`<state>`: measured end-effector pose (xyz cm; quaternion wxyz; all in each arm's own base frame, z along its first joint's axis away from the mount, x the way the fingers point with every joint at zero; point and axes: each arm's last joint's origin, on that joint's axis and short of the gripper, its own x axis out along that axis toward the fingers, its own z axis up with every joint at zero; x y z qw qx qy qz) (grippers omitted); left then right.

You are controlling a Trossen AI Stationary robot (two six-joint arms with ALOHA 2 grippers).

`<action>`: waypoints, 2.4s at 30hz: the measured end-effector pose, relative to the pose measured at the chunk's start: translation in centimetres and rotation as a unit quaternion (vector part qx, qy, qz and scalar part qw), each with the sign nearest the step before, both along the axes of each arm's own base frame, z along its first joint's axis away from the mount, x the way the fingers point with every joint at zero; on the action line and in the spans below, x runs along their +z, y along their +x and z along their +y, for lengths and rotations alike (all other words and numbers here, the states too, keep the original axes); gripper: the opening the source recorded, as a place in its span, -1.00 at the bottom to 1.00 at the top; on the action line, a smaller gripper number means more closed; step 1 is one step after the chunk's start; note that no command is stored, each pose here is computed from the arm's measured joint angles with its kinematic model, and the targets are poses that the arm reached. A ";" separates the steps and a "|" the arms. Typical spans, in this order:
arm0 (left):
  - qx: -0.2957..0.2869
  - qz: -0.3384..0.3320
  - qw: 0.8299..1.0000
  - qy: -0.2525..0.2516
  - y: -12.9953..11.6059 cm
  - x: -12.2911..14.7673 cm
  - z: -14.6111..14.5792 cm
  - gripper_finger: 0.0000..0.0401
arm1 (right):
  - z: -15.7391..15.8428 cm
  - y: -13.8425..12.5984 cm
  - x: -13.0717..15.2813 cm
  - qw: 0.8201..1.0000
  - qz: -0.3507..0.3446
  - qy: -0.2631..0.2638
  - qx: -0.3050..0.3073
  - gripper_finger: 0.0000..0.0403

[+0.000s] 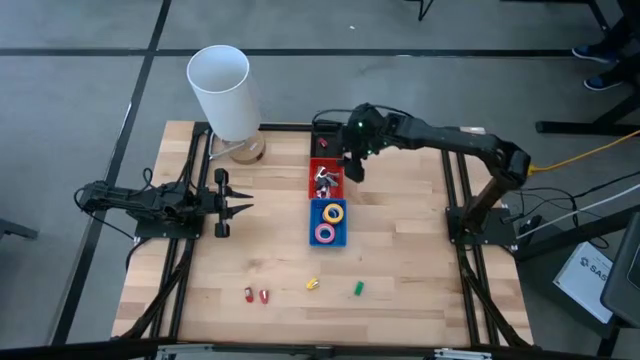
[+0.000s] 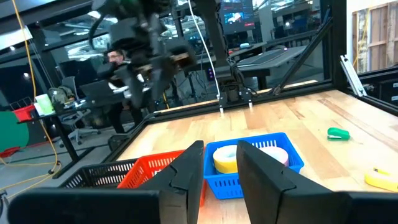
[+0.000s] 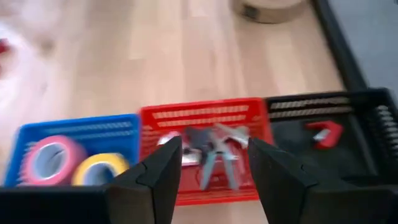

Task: Pick and place Stapler, Stapler remover, tape
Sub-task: Put the green stapler into the black bin

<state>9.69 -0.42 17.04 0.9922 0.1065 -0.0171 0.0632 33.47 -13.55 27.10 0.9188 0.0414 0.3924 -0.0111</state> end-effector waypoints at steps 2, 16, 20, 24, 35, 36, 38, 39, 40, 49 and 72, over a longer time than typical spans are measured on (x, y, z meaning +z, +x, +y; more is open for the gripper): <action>0.000 0.000 1.000 0.000 0.0 0.0 0.0 -0.55 | 1.4 0.0 0.2 1.000 0.001 0.001 0.018 -0.08; 0.000 0.000 1.000 0.000 0.0 0.0 0.0 -0.54 | 12.0 -3.4 -1.5 0.981 0.024 -0.020 0.190 -0.08; 0.000 0.000 1.000 0.000 0.0 0.0 0.0 -0.55 | 14.4 -4.6 -2.7 0.962 0.032 -0.046 0.266 -0.08; 0.000 0.000 1.000 0.000 0.0 0.0 0.0 -0.55 | 16.5 -5.7 -4.7 0.941 0.051 -0.061 0.328 -0.08; 0.000 0.000 1.000 0.000 0.0 0.0 0.0 -0.54 | 18.9 -6.0 -6.2 0.909 -0.016 -0.051 0.413 -0.08; 0.000 0.000 1.000 0.000 0.0 0.0 0.0 -0.54 | 19.0 -6.0 -6.2 0.903 -0.020 -0.059 0.425 -0.08; 0.000 0.000 1.000 0.000 0.0 0.0 0.0 -0.53 | 19.3 -6.1 -6.1 0.893 -0.026 -0.071 0.443 -0.08; 0.000 0.000 1.000 0.000 0.0 0.0 0.0 -0.53 | 19.5 -6.1 -6.1 0.889 -0.028 -0.076 0.451 -0.08; 0.000 0.000 1.000 0.000 0.0 0.0 0.0 -0.53 | 19.6 -6.2 -6.2 0.885 -0.030 -0.080 0.457 -0.08; 0.000 0.000 1.000 0.000 0.0 0.0 0.0 -0.55 | 21.5 -5.4 -6.5 0.860 -0.062 -0.168 0.478 -0.08; 0.000 0.000 1.000 0.000 0.0 0.0 0.0 -0.53 | 29.0 -3.9 -12.3 0.823 0.031 -0.159 0.545 -0.08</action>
